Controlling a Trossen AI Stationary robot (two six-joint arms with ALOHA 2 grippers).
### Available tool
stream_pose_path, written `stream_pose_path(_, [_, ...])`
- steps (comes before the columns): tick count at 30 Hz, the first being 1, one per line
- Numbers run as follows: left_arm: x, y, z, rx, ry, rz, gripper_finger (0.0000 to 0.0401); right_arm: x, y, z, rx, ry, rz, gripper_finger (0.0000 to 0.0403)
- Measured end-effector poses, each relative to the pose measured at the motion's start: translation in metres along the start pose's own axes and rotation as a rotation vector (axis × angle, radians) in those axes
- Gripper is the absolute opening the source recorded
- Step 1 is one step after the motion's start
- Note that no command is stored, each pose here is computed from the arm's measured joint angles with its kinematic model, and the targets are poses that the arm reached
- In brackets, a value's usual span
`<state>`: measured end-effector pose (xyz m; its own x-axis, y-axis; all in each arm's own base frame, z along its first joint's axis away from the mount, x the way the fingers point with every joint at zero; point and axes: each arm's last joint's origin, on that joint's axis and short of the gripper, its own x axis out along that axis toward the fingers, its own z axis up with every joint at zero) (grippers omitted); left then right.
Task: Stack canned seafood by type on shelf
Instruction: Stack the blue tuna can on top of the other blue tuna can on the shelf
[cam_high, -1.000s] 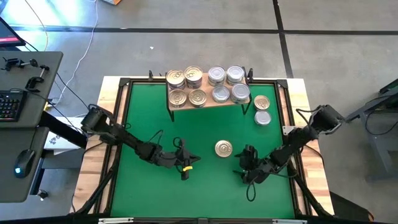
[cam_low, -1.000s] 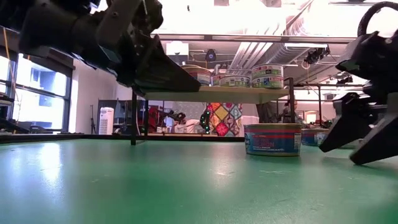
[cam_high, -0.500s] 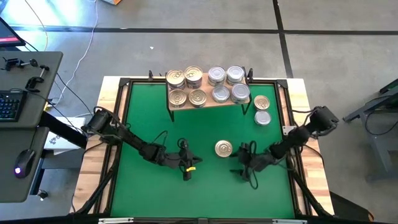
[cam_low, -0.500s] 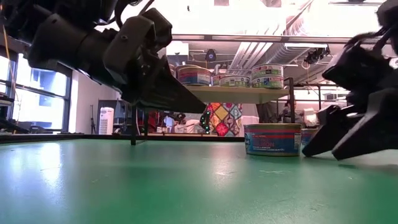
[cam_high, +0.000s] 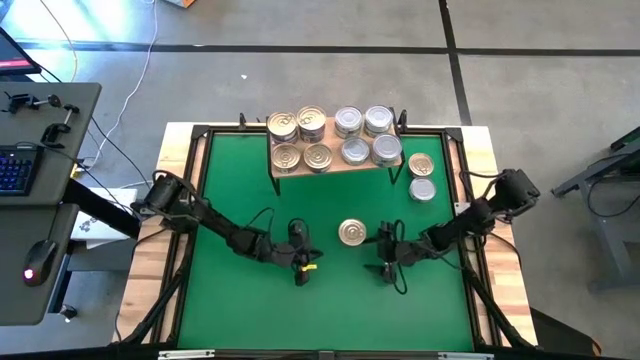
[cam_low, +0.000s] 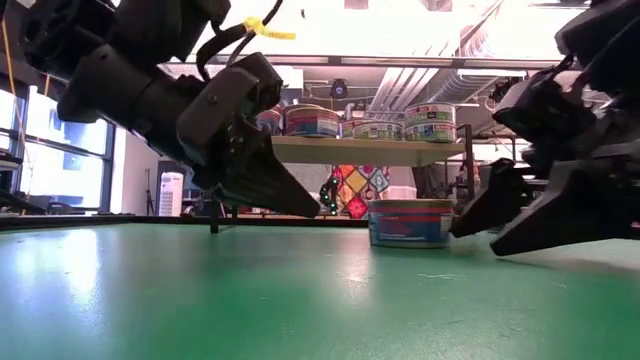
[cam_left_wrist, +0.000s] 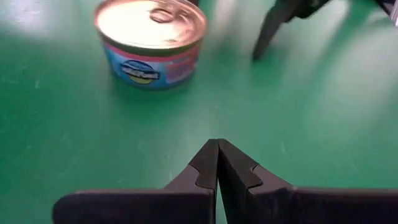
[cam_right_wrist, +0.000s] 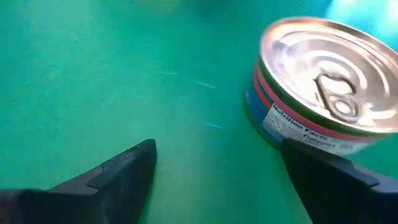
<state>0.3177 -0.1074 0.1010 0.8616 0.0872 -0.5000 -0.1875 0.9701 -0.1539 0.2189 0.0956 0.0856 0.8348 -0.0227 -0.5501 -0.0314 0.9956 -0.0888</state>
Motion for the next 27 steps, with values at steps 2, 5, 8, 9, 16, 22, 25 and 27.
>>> stream_pose_path(2, [0.001,0.001,-0.002,0.01,-0.001,0.012,0.0,0.002,-0.004,0.0,0.039,0.009,-0.014,0.0342])
stream_pose_path(5, [0.001,0.003,-0.002,-0.031,-0.022,0.082,0.0,0.001,-0.004,-0.001,0.094,0.054,0.065,0.0342])
stream_pose_path(8, [0.002,0.009,0.0,-0.089,-0.028,0.129,0.0,-0.002,-0.003,-0.004,0.134,0.11,0.063,0.0342])
stream_pose_path(9, [0.003,0.011,0.001,-0.097,-0.032,0.135,0.0,-0.004,-0.004,-0.006,0.136,0.116,0.041,0.0342])
stream_pose_path(16, [0.017,0.043,0.012,-0.159,-0.05,0.178,0.0,-0.003,-0.034,-0.014,0.17,0.079,-0.098,0.0342])
stream_pose_path(22, [0.035,0.055,0.013,-0.139,-0.112,0.113,0.0,0.003,-0.055,-0.006,0.158,0.024,-0.106,0.0342])
stream_pose_path(25, [0.046,0.054,0.014,-0.141,-0.124,0.089,0.0,0.004,-0.059,-0.002,0.142,-0.017,-0.082,0.0342])
stream_pose_path(27, [0.055,0.051,0.016,-0.12,-0.127,0.082,0.0,0.005,-0.061,0.001,0.128,-0.035,-0.048,0.0342])
